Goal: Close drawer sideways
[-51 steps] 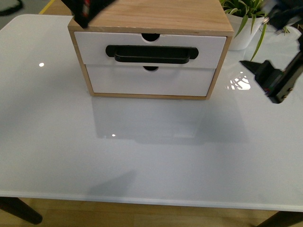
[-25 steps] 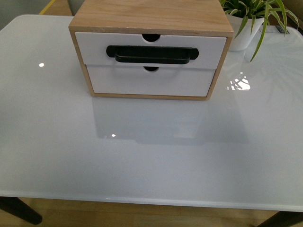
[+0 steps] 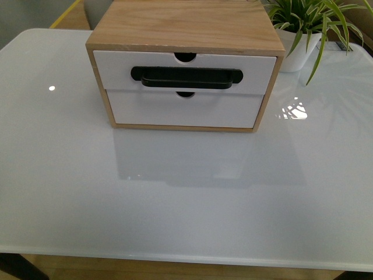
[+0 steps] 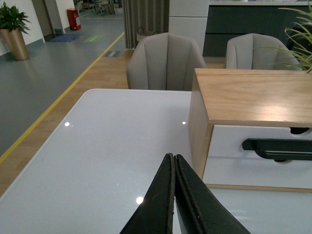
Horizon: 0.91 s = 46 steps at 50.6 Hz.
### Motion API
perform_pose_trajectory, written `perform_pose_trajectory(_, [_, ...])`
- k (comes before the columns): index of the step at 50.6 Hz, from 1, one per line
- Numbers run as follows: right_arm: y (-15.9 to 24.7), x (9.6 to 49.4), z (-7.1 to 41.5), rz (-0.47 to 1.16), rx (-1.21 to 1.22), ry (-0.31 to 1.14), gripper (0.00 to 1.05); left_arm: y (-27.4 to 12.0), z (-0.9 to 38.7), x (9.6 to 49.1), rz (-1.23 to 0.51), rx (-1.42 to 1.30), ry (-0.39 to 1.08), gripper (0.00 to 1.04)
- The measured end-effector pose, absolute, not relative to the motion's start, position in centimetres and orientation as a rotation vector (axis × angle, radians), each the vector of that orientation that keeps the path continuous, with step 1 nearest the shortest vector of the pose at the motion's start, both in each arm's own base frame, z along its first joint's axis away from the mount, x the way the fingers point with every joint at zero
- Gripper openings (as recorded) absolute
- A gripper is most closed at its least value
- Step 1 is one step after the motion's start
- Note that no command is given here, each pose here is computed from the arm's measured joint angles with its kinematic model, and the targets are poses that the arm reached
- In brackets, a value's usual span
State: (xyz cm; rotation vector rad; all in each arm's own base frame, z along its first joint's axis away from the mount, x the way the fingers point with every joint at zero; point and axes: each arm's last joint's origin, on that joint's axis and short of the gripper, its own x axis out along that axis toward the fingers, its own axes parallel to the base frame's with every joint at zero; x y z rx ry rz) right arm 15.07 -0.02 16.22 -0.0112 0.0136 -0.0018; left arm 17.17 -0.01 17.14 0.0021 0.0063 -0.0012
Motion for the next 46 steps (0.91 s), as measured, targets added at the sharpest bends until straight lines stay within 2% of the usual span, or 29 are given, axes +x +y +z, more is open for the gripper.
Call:
perform_pose_trajectory(6, [0.0,14.3,16.5,-0.001,-0.011,0.006,0.02,0.0,16.1,15.9,0.0,0.002,0.022,0.02])
perform_pose_trajectory(46, [0.0,11.3,17.3,-0.002,-0.011,-0.018,0.02,0.0,17.2,12.0,0.0,0.002,-0.016,0.02])
